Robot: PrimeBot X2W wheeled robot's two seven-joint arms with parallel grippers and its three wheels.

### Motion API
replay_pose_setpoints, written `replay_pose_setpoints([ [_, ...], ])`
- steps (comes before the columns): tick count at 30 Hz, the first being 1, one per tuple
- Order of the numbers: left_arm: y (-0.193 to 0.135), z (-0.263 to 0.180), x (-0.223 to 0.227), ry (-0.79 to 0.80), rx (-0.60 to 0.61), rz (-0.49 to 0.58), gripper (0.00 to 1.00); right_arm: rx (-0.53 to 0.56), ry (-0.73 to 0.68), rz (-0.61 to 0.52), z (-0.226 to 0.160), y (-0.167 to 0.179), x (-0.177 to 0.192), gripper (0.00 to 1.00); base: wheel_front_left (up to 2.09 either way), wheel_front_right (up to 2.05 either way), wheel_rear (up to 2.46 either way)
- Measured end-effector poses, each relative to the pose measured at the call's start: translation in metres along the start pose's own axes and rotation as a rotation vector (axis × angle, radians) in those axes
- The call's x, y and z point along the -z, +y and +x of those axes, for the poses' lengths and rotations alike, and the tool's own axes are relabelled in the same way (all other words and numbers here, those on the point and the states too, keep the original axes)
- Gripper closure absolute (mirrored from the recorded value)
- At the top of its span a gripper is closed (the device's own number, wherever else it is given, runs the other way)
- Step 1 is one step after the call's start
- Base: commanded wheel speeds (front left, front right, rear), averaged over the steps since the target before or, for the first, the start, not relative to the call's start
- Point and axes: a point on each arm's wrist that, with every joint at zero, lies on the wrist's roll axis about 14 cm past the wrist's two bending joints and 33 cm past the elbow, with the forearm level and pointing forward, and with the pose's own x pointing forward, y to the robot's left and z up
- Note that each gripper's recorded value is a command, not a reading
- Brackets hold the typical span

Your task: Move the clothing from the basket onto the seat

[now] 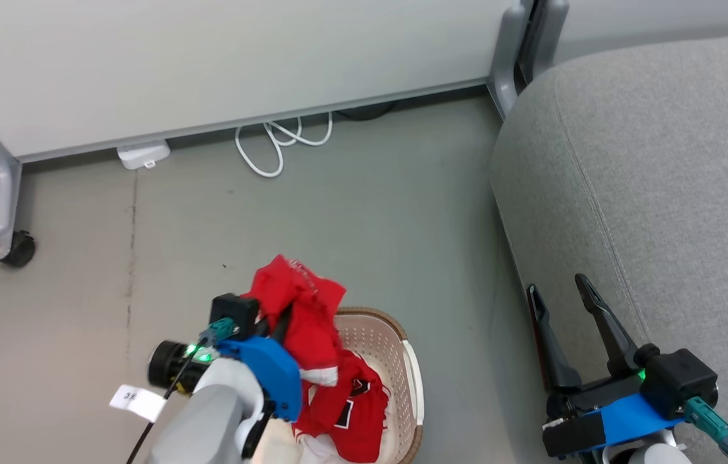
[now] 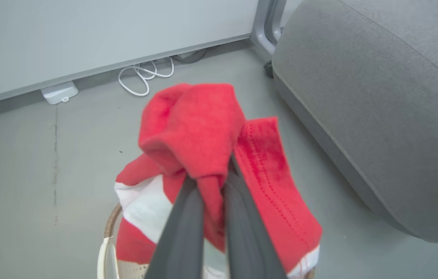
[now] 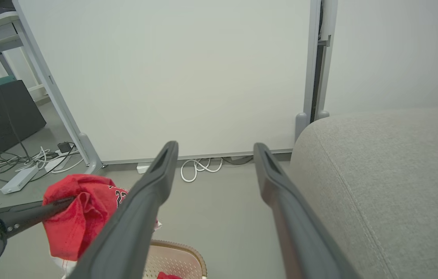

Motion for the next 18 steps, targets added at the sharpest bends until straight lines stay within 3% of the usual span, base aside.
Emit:
replay_pose_setpoints([
  [18,-0.101,-0.028,-0.117,-0.327,0.276,0.098,1.0,-0.026,-0.024,0.001,-0.02,0.012,-0.01,0.0,0.0,0.0,0.0],
])
